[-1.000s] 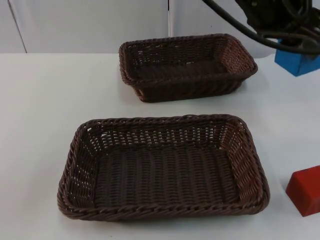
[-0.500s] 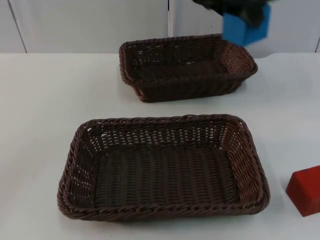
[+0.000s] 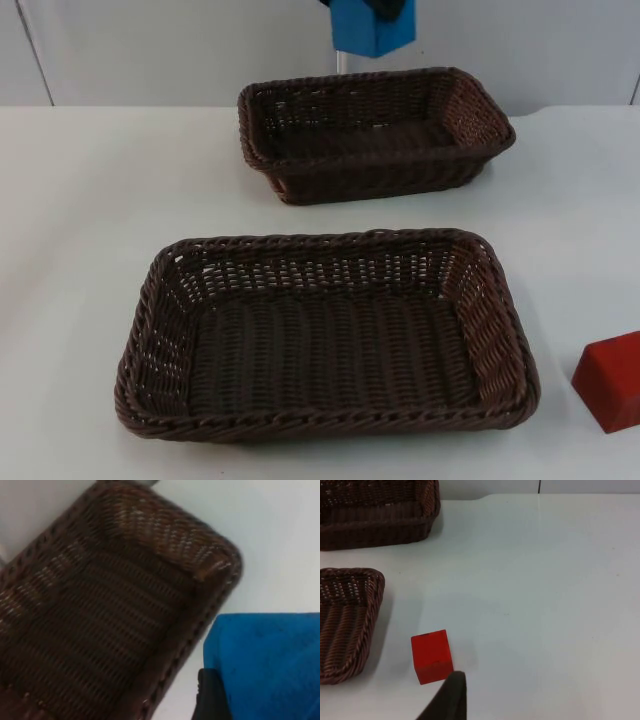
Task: Pick up one cube with the left hand and place it into the upper basket. Pick up one cube with the right hand and place it into the lower basket.
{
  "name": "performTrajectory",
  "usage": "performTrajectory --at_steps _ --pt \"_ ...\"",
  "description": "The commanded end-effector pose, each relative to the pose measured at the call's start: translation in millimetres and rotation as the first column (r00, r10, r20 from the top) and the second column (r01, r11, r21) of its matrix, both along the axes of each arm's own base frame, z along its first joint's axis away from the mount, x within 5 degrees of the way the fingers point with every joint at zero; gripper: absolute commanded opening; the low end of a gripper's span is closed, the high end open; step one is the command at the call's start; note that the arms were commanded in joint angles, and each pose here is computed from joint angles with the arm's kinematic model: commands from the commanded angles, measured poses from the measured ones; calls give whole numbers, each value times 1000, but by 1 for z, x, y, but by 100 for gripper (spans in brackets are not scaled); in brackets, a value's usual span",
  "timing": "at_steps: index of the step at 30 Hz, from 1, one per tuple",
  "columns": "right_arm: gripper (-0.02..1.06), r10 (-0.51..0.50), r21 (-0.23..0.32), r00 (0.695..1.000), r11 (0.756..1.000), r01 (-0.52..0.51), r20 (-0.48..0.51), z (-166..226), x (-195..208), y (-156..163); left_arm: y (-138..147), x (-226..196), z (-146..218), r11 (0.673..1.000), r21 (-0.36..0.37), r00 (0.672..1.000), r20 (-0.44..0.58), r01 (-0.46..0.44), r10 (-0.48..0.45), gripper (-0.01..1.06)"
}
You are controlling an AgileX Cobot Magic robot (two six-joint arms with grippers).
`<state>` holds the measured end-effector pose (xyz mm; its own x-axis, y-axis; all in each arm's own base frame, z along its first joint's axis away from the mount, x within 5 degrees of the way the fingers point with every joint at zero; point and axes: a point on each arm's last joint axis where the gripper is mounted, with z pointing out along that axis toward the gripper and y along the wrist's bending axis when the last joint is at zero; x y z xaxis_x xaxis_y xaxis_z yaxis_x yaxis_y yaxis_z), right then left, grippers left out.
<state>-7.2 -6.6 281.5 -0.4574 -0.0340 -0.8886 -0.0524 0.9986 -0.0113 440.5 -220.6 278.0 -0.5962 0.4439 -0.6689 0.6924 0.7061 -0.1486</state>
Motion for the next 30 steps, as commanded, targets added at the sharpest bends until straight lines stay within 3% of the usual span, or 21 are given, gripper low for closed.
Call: performTrajectory --at_steps 1,6,20,30 --pt "105 -1 2 1000 1000 1 3 -1 0 0 4 0 7 1000 -5 1000 11 -21 21 0" --pt "105 -1 2 1000 1000 1 3 -1 0 0 8 5 7 996 19 996 42 -84 84 0" --pt "105 -1 2 1000 1000 1 3 -1 0 0 8 20 12 977 -84 967 152 -196 206 0" --pt "105 -1 2 1000 1000 1 3 -1 0 0 3 40 -26 953 -130 947 136 -276 292 0"
